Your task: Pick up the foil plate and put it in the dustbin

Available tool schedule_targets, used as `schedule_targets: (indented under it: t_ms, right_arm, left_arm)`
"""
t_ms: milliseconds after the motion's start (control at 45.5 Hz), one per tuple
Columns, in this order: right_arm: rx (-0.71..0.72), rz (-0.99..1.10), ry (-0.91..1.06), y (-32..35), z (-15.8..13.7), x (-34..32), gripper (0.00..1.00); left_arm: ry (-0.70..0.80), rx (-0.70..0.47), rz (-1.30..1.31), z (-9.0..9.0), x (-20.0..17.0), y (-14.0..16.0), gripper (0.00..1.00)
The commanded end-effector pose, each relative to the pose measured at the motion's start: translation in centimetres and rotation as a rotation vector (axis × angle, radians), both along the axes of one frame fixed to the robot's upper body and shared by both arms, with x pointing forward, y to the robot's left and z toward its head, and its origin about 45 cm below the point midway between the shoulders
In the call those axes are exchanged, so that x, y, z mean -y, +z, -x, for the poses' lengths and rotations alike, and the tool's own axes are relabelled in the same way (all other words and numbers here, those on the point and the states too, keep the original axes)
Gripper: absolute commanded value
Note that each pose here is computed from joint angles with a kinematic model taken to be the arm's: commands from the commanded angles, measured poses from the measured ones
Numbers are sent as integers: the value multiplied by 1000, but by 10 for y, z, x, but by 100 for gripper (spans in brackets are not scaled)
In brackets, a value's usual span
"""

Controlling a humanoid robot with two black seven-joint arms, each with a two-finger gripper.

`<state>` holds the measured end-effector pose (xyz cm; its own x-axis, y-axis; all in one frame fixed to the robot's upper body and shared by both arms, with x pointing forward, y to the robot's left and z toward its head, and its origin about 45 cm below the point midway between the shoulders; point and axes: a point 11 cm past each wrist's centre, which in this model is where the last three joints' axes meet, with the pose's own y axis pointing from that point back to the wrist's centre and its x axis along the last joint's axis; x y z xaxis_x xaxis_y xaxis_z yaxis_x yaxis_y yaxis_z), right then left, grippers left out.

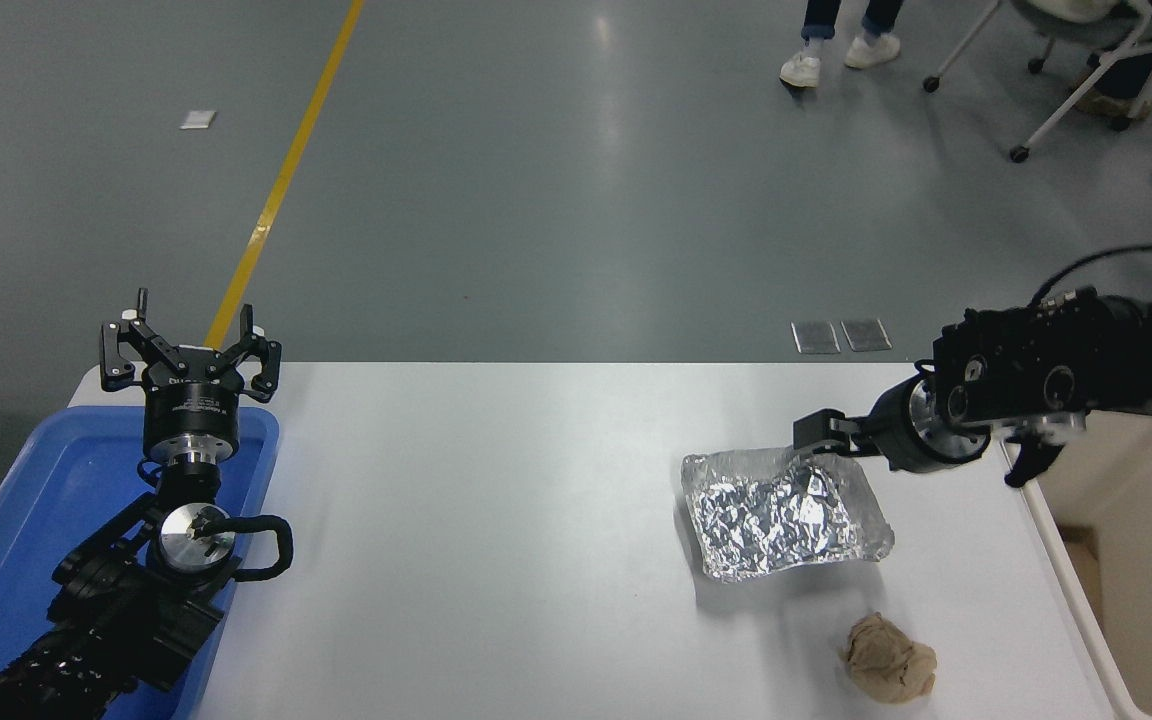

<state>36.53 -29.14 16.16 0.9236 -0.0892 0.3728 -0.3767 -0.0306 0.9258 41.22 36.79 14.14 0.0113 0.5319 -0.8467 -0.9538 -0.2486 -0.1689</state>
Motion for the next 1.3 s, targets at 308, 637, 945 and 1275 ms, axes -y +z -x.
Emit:
schedule_targets:
  t_ms: [308, 637, 945, 1275]
  right_arm:
    - [120, 81, -27, -69, 11, 35, 94]
    - [103, 74, -36, -103, 29, 32, 85]
    - [121, 73, -35, -105, 24, 28, 43]
    - [123, 79, -56, -102, 21, 33, 0]
  left_arm:
    - [2, -2, -1, 0, -1, 0, 99]
    - [1, 1, 0, 0, 0, 1, 99]
    - [2, -2, -1, 0, -1, 0, 99]
    - [2, 0, -1, 0, -1, 0, 99]
